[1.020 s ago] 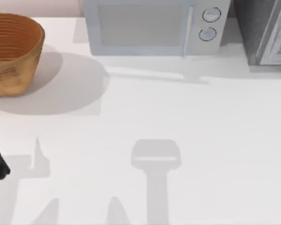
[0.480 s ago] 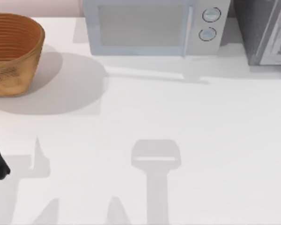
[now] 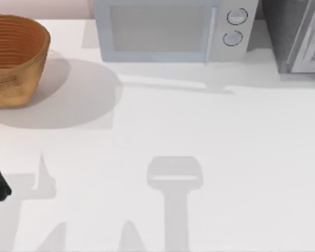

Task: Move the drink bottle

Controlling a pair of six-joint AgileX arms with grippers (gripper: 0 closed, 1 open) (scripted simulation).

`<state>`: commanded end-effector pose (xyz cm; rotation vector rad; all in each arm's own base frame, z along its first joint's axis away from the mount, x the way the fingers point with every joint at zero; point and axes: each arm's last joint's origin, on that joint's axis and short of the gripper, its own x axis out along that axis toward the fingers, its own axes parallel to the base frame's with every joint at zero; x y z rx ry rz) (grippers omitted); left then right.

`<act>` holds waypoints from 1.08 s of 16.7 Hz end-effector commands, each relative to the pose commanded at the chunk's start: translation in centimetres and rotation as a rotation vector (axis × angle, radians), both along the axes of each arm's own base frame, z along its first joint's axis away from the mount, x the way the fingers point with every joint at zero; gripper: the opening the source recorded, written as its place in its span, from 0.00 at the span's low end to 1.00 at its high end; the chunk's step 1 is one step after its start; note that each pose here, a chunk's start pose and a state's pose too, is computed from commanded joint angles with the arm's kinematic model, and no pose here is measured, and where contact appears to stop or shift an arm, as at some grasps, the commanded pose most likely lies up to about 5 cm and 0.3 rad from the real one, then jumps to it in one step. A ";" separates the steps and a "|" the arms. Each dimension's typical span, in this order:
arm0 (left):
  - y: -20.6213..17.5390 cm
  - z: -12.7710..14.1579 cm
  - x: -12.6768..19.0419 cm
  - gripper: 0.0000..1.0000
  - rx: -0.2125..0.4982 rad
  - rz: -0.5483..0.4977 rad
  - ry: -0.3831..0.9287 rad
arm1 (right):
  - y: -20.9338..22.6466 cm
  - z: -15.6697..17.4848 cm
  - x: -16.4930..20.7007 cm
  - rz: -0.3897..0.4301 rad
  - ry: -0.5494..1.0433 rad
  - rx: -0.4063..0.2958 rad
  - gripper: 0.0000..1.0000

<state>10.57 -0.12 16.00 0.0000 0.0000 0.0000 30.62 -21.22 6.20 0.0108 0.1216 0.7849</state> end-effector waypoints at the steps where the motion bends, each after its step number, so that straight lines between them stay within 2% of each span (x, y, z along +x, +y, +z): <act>1: 0.0 0.0 0.0 1.00 0.000 0.000 0.000 | 0.3 -0.4 0.3 0.000 -0.002 -0.004 0.00; 8: 0.0 0.0 0.0 1.00 0.000 0.000 0.000 | 2.5 -1.0 2.2 -0.007 -0.034 -0.027 0.00; 14: 0.0 0.0 0.0 1.00 0.000 0.000 0.000 | 2.7 -1.0 2.3 -0.009 -0.036 -0.028 0.00; 18: 0.0 0.0 0.0 1.00 0.000 0.000 0.000 | 2.7 -1.0 2.3 -0.009 -0.036 -0.028 0.30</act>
